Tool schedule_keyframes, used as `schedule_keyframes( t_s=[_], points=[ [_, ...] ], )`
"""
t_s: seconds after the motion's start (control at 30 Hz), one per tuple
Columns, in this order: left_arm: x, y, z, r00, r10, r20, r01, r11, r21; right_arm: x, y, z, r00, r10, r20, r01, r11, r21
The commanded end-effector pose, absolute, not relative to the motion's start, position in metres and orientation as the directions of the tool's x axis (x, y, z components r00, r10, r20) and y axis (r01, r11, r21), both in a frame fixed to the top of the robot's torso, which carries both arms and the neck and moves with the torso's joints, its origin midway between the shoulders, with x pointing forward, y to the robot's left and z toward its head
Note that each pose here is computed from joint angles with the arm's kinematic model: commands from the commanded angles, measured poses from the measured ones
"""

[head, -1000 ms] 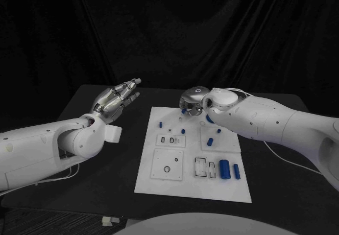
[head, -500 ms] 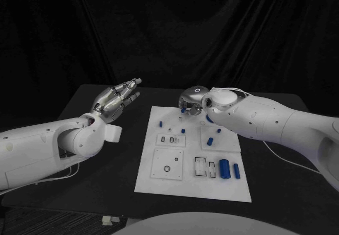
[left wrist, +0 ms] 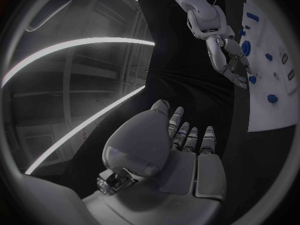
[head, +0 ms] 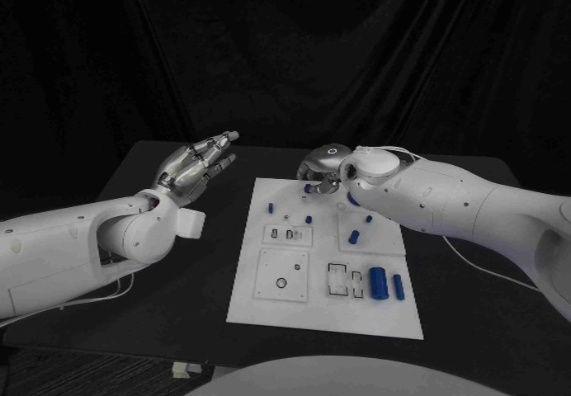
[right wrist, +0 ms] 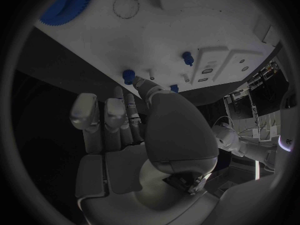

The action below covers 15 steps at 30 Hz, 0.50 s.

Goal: Assemble the parts on the task board

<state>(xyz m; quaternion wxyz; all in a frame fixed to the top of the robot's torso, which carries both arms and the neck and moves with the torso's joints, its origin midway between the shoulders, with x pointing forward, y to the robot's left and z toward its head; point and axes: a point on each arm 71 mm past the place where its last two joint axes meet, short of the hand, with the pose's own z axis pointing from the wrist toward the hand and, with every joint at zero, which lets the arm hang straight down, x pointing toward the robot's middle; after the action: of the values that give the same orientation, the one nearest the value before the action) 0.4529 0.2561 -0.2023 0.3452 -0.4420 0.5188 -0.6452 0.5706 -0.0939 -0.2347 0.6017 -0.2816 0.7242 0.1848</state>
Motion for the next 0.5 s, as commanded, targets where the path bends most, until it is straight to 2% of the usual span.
schedule_keyframes(
  t_s=[0.03, 0.2, 0.33, 0.5],
  points=[
    [0.453, 0.254, -0.200, -0.383, -0.898, 0.216, -0.003, -0.232, -0.973, 0.571, -0.096, -0.236, -0.117, -0.187, -0.975, -0.617, 0.783, -0.076],
    [0.454, 0.256, -0.200, -0.380, -0.900, 0.215, -0.002, -0.231, -0.973, 0.572, -0.101, -0.229, -0.056, -0.147, -0.988, -0.621, 0.780, -0.081],
    [0.454, 0.257, -0.200, -0.377, -0.901, 0.213, -0.001, -0.229, -0.973, 0.571, -0.112, -0.213, 0.004, -0.112, -0.994, -0.635, 0.767, -0.089],
    [0.454, 0.258, -0.200, -0.375, -0.902, 0.212, -0.002, -0.228, -0.974, 0.563, -0.138, -0.191, 0.010, -0.063, -0.998, -0.629, 0.775, -0.055]
  ],
)
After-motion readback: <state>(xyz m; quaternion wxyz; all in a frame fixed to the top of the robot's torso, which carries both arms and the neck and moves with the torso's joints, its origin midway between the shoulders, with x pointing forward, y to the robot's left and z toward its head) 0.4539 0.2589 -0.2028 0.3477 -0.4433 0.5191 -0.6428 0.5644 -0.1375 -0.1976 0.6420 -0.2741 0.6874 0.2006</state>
